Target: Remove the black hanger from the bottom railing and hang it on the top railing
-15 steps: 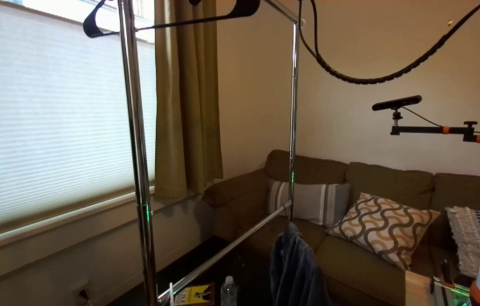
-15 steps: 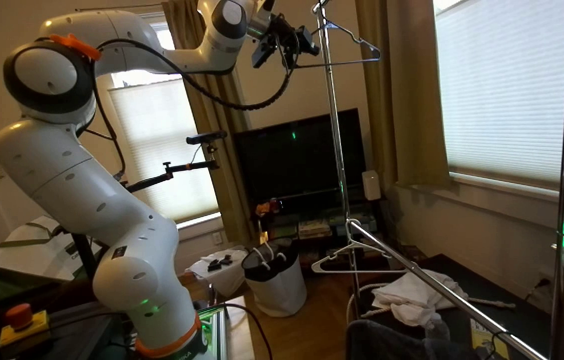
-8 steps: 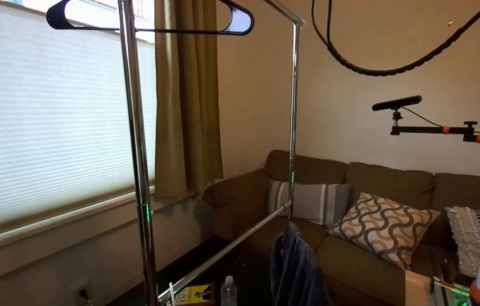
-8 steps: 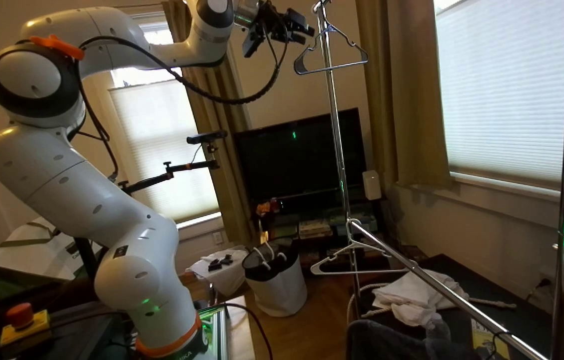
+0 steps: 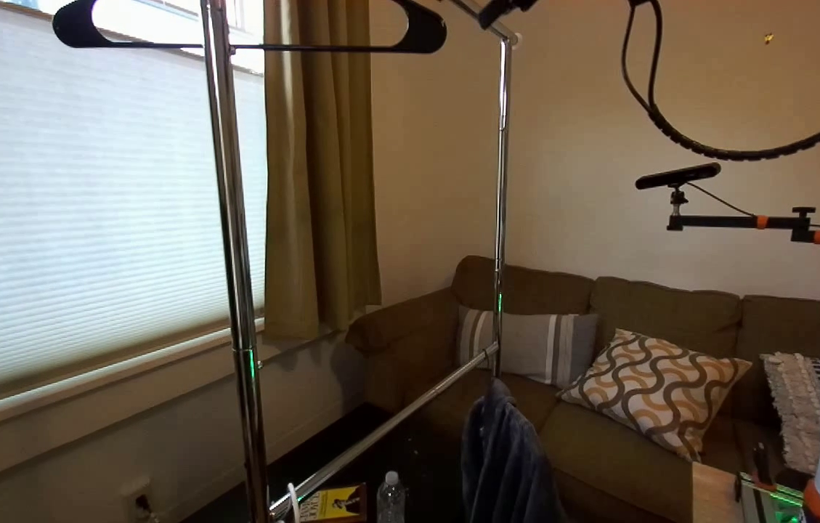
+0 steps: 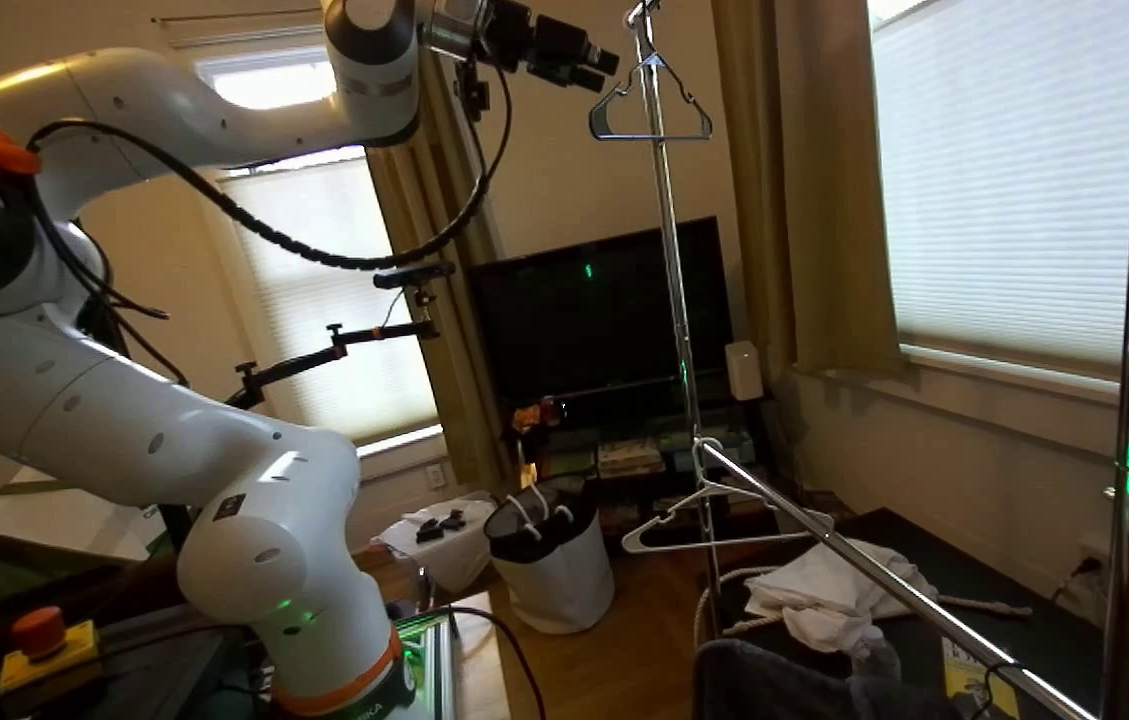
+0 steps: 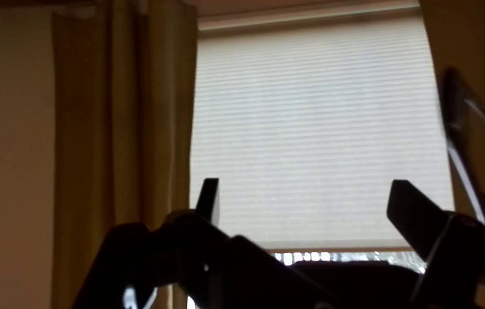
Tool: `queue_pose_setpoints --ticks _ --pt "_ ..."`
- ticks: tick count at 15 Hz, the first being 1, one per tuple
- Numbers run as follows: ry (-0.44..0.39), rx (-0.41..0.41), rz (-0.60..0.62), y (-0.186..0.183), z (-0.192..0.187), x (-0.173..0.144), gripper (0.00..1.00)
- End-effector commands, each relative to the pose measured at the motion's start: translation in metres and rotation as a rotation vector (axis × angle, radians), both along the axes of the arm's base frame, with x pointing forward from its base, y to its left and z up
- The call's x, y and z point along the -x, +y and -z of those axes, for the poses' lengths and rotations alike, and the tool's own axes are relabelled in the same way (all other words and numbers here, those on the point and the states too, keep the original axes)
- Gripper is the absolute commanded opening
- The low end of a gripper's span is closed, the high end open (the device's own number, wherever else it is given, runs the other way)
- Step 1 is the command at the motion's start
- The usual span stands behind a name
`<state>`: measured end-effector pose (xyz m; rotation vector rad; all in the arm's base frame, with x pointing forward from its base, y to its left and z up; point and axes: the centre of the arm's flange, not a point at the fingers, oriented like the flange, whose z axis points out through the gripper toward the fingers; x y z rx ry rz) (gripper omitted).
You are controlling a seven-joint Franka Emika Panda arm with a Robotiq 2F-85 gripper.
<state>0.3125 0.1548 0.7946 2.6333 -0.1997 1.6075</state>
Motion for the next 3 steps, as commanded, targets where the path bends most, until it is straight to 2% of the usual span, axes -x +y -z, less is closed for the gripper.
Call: queue_pose_setpoints --ticks 1,2,3 --pt "0.091 0.031 0.176 -0.029 0.062 0.017 1.00" --pt "0.123 0.037 0.221 -0.035 0.078 0.013 1.00" --pt "0.091 0.022 0.130 -0.028 0.045 0.002 1.00"
